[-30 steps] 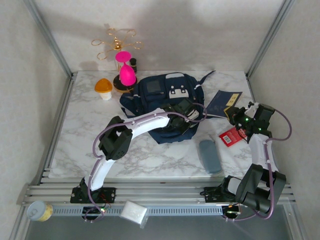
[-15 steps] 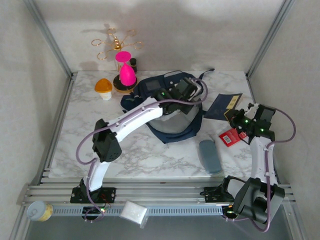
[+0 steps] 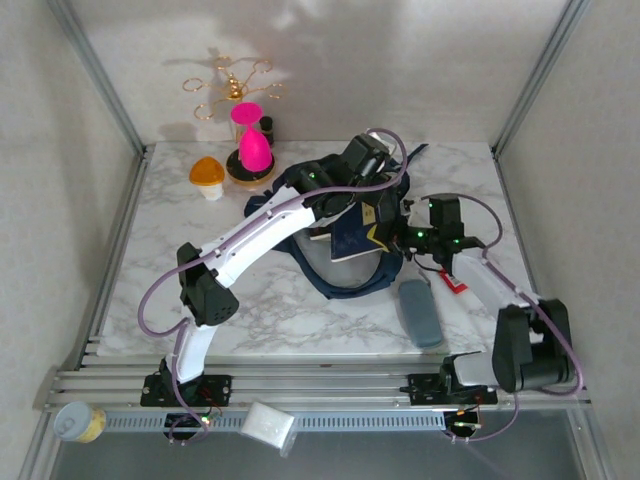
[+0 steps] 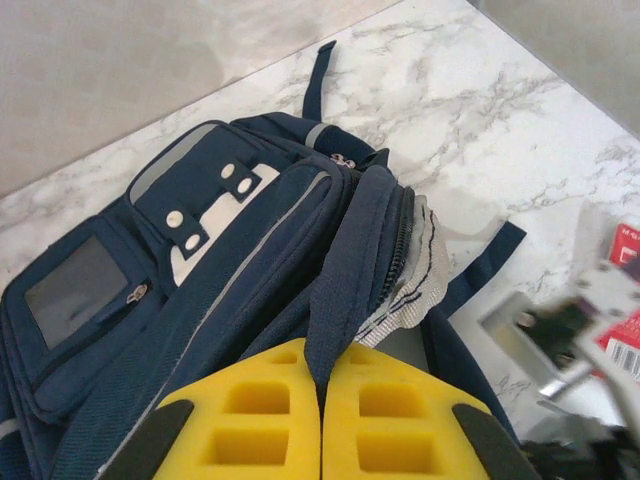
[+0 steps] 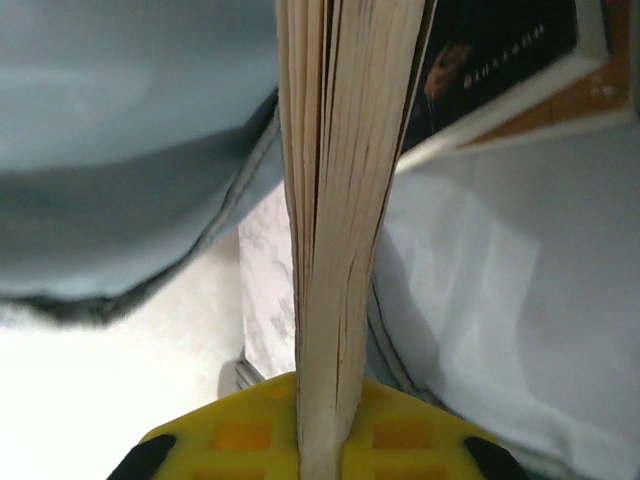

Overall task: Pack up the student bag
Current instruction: Place the book in the student bag, then close the student bag at the center of the table, then rotate the student bag at the center of the table.

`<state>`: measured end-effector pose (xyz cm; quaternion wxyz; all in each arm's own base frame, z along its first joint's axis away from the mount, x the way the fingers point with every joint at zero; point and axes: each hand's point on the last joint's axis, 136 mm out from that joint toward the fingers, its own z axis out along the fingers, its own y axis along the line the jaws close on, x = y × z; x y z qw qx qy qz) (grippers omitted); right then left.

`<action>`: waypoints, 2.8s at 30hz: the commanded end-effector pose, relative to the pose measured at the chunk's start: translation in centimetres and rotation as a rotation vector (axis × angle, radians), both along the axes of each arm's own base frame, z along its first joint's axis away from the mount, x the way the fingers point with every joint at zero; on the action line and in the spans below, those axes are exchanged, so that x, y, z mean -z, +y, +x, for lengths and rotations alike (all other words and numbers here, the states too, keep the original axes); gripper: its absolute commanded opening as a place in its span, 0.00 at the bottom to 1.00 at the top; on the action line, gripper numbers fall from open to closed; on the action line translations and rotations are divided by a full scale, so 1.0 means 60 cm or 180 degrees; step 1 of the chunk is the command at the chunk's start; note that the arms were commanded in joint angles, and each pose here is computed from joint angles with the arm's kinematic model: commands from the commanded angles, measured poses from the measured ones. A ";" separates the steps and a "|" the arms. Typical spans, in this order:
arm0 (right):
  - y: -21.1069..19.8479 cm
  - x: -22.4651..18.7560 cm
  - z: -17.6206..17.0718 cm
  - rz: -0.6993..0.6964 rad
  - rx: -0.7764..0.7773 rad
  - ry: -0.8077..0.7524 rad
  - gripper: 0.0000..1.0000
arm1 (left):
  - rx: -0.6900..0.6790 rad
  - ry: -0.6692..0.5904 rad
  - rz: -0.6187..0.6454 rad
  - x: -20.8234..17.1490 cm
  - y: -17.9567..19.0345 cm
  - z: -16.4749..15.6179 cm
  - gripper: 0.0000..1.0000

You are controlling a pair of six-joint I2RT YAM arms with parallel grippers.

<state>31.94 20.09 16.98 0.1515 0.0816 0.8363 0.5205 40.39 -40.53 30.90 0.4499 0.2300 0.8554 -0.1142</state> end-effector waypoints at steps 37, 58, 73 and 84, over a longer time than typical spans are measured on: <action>0.066 0.128 0.145 -0.0881 0.0349 -0.0401 0.00 | -0.0235 0.0013 -0.0983 -0.078 -0.017 -0.003 0.00; -0.177 0.041 -0.022 -0.1804 0.1397 -0.0266 0.16 | 0.0306 0.0792 -0.0762 0.099 -0.046 -0.103 0.07; -0.129 0.089 -0.021 -0.1614 0.0923 -0.0054 0.52 | -0.1394 0.0831 -0.1643 0.199 0.317 -0.053 0.71; -0.105 0.142 -0.005 -0.1412 0.0806 0.0104 0.56 | -0.1813 0.1264 -0.1767 0.352 0.354 0.055 0.71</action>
